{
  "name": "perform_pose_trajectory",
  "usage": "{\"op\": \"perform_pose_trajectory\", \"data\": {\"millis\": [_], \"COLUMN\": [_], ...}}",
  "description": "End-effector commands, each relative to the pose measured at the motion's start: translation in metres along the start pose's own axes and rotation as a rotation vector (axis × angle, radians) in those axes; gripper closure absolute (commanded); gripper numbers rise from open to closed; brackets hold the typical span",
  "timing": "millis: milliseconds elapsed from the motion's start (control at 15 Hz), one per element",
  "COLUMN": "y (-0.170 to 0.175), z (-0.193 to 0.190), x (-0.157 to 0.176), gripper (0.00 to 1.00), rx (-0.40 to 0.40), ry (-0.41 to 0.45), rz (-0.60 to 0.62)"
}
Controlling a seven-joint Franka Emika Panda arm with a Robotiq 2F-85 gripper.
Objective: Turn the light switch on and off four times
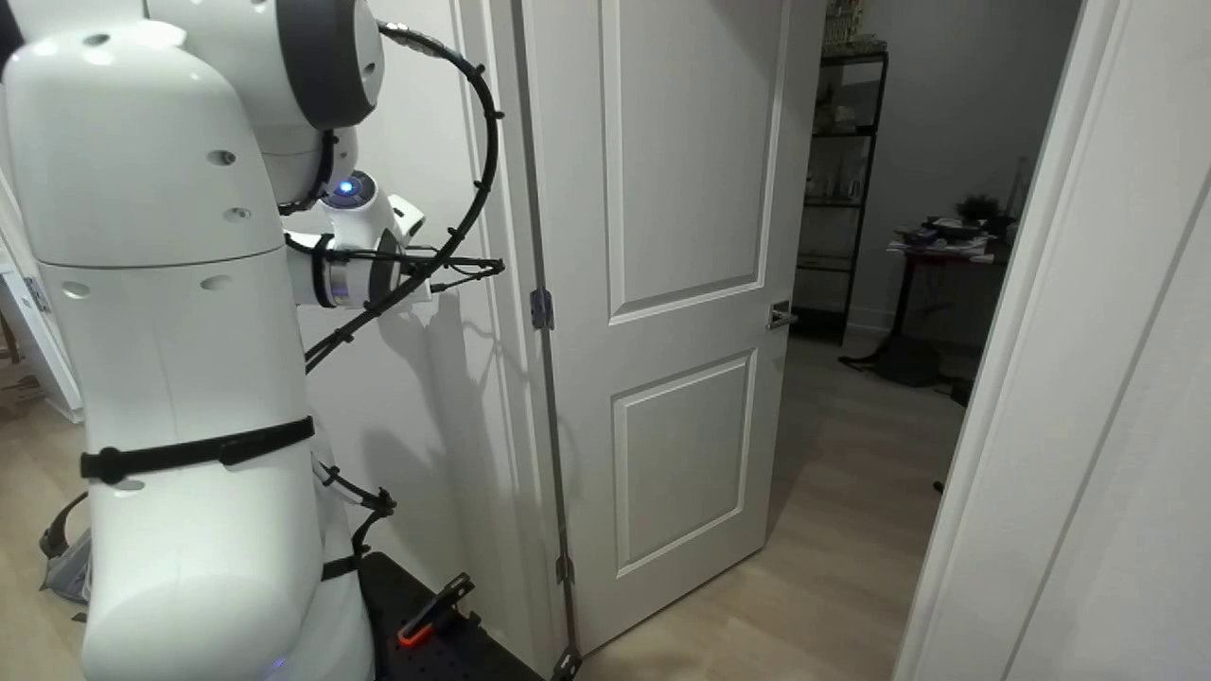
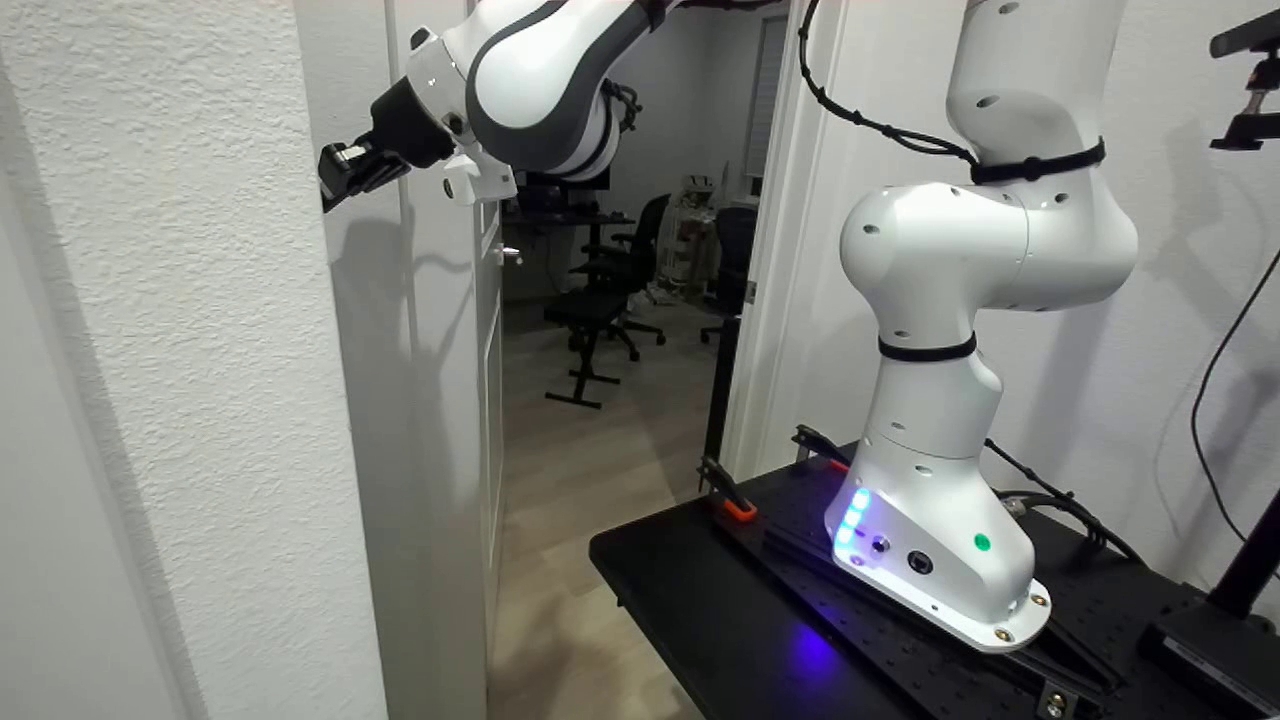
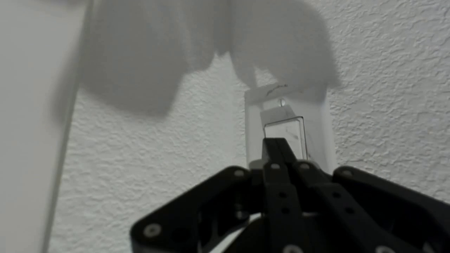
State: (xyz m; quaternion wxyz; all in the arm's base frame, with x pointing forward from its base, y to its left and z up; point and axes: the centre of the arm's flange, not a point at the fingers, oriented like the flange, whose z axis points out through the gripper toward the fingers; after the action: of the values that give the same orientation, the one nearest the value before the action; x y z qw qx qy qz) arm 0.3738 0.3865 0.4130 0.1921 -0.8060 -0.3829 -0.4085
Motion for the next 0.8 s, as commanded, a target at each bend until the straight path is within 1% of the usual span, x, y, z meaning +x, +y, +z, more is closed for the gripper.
{"op": "perform_pose_trajectory", "data": {"millis": [0,400,467,600,733], "y": [0.000,0.000,0.000,0.000,-0.002], "z": [0.000,0.000,0.005,0.012,0.011], "x": [0.000,0.000,0.000,0.001,0.002], "gripper": [0.99,1.00,1.00,1.00,1.00], "rx": [0.000,0.000,-0.002,-0.016,-0.039], "ry": [0.000,0.000,-0.003,0.001,0.027], "rz": [0.000,0.000,-0.002,-0.014,-0.022]}}
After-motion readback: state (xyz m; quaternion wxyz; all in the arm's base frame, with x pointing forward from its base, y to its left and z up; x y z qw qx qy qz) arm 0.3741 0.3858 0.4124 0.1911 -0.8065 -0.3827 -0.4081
